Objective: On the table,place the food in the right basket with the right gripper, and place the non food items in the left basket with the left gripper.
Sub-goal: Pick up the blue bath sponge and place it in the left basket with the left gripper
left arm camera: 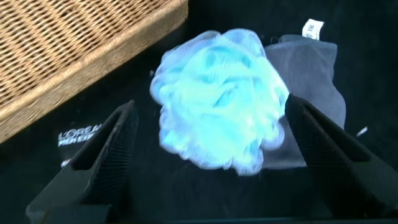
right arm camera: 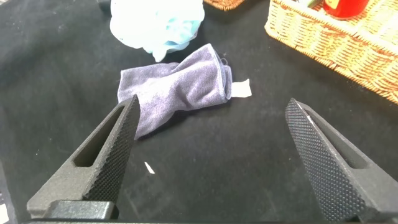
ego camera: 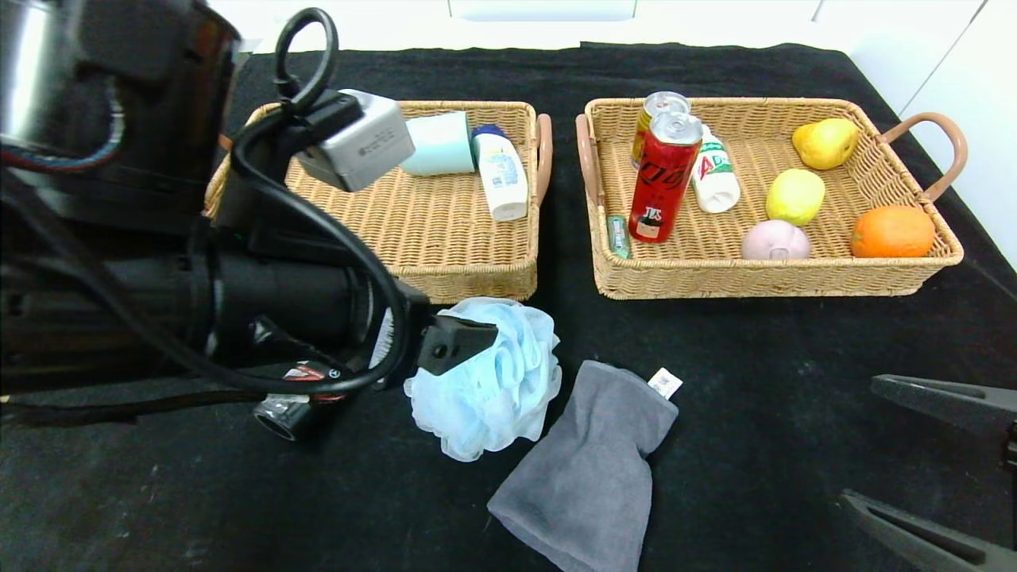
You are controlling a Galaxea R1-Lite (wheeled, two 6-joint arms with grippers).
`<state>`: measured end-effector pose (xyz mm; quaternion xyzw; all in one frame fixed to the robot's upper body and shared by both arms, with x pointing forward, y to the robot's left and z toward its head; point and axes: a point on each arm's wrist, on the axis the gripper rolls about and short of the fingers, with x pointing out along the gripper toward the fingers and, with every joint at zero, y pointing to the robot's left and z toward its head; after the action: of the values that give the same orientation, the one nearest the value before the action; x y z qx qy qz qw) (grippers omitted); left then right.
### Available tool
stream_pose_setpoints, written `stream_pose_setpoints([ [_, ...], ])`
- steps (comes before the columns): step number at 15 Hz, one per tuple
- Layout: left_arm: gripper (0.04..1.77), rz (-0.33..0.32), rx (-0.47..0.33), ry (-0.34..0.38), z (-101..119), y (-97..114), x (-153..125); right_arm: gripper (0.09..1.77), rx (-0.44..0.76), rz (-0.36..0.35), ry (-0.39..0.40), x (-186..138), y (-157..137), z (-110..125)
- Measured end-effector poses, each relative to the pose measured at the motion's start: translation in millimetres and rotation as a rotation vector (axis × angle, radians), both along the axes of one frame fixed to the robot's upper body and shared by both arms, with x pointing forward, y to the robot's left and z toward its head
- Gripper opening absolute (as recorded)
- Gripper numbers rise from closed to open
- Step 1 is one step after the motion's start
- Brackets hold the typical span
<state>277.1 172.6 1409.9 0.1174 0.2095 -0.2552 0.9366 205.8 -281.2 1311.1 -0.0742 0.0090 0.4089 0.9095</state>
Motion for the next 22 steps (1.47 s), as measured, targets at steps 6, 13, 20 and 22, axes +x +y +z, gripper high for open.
stream_pose_setpoints([
  [6,1.72,0.032,0.084,0.070,-27,-36,28,1.71,0.001,-0.001,-0.002,-1,0,0],
  [13,1.72,0.082,0.099,0.156,-54,-48,47,1.71,-0.003,0.001,0.005,-1,0,-2],
  [20,1.72,0.093,0.155,0.227,-82,-50,58,1.71,-0.009,0.002,0.019,0,0,-4],
  [22,1.72,0.105,0.163,0.239,-86,-49,62,1.71,-0.010,0.003,0.022,1,0,-5],
])
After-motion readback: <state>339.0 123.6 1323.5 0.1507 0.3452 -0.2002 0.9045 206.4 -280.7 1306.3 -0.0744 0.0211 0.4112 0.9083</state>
